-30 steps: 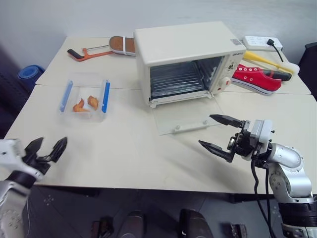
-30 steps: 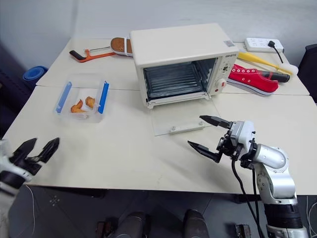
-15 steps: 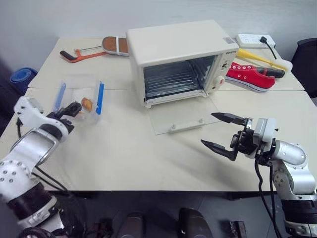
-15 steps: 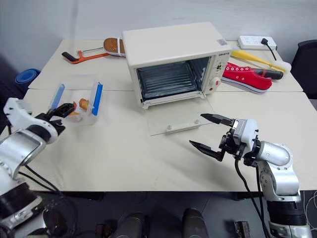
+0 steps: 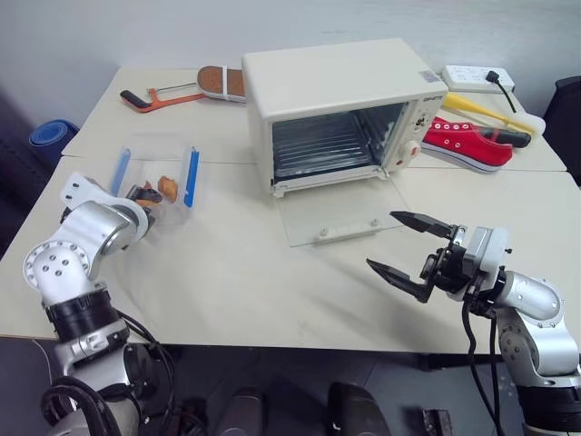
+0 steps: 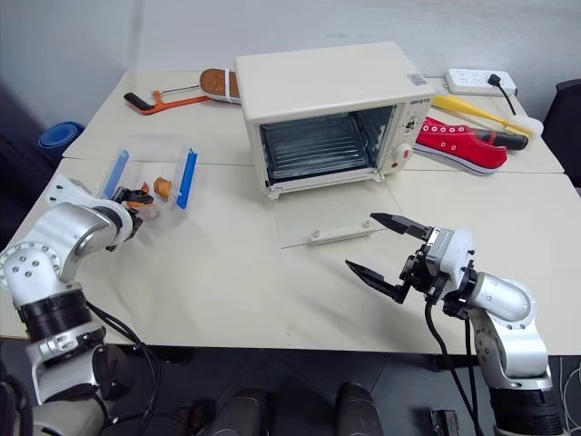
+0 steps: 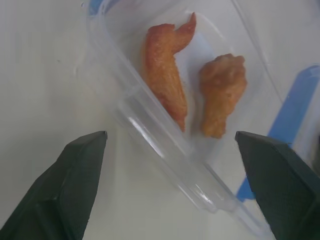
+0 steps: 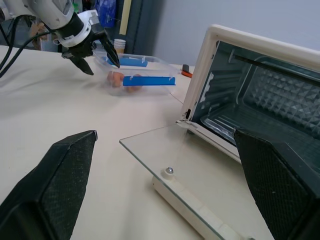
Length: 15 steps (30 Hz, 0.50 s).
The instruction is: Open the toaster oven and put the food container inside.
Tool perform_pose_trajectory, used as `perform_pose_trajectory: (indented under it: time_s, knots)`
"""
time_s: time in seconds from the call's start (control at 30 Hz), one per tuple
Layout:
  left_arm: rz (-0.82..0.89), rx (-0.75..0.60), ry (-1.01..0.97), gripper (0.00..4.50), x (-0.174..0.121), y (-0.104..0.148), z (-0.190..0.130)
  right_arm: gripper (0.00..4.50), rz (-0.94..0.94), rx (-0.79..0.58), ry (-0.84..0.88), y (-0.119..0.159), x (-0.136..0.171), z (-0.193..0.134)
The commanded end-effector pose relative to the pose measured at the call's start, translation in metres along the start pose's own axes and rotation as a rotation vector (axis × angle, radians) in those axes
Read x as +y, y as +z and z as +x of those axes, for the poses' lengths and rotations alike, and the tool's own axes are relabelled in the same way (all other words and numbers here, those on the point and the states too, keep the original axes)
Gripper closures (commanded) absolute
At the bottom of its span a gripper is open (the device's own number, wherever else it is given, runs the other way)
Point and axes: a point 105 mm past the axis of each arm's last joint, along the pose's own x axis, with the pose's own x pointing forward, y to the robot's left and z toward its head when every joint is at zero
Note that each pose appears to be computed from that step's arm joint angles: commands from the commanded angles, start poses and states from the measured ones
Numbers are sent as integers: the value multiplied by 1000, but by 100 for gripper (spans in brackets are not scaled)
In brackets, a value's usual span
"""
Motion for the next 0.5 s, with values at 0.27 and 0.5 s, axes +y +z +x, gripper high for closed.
perform_pose_trajectory:
  time_s: [0.27, 0.5]
  knots:
    - [16, -106, 57, 349, 24, 32, -1, 0, -40, -36, -1, 12, -4, 2]
    - [122, -175, 79, 449, 44, 64, -20, 0, -37, -23, -7, 8, -7, 0]
